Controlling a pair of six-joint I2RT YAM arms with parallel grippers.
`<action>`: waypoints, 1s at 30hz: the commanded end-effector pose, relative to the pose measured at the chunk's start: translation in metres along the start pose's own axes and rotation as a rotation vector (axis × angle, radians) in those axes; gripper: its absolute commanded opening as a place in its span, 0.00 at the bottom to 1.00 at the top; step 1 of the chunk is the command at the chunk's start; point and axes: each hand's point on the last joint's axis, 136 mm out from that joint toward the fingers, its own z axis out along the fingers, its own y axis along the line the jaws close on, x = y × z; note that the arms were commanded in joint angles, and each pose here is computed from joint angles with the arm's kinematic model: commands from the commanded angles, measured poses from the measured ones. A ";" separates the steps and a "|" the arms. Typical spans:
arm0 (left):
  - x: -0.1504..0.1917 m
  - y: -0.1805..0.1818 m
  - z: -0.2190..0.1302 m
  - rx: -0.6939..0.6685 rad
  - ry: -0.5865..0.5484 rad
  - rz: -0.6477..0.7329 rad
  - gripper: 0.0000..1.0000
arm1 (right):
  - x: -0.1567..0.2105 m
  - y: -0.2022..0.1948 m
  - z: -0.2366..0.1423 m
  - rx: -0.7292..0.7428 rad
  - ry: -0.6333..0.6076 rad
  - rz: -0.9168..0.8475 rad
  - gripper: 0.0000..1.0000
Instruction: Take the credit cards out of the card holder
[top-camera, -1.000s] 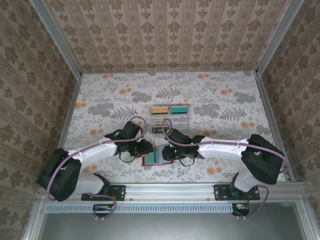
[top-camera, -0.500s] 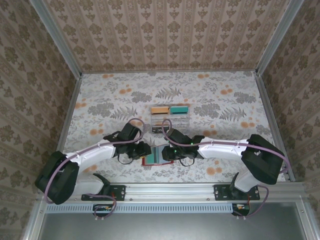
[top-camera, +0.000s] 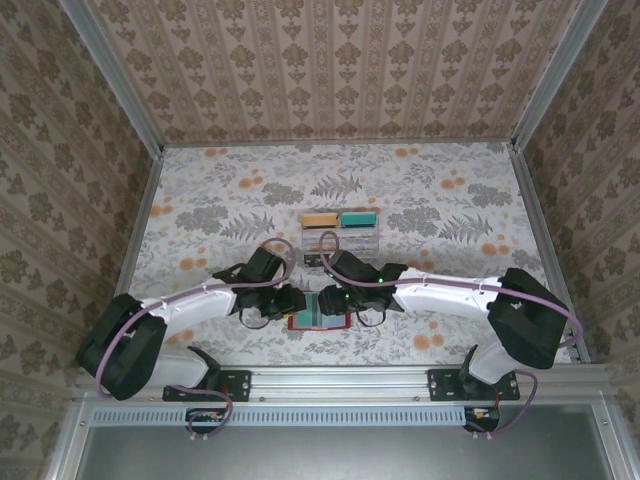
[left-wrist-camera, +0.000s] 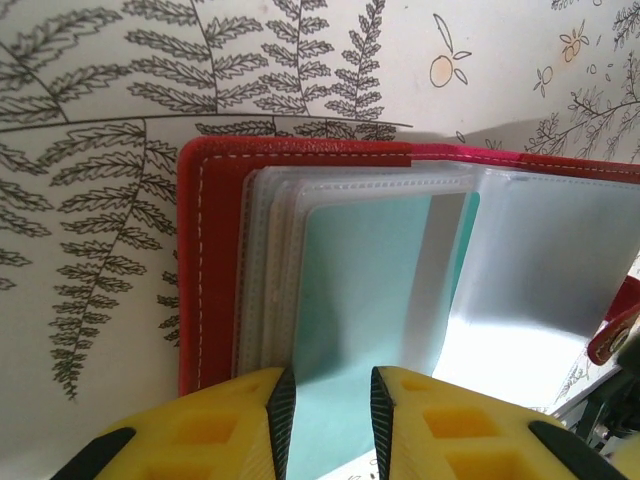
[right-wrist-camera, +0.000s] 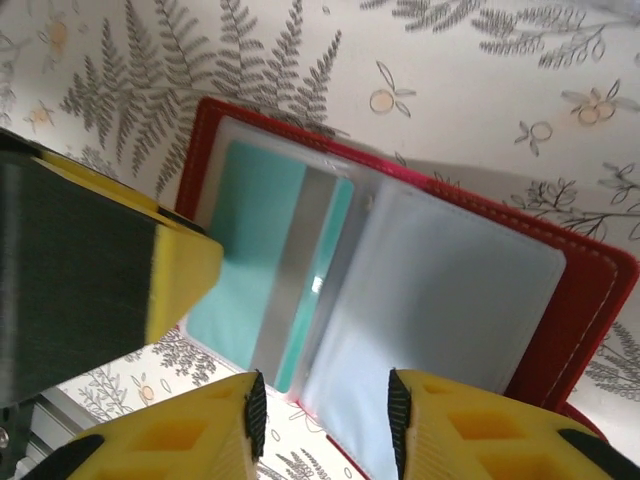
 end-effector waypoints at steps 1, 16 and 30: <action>0.006 0.010 0.004 -0.044 0.022 -0.018 0.31 | -0.012 0.006 -0.020 0.021 -0.041 -0.030 0.42; 0.007 0.009 0.006 -0.051 0.031 -0.014 0.27 | 0.011 0.019 0.029 -0.118 0.101 0.097 0.24; 0.007 0.008 0.006 -0.057 0.030 -0.010 0.27 | 0.022 -0.004 0.050 -0.112 0.165 0.212 0.18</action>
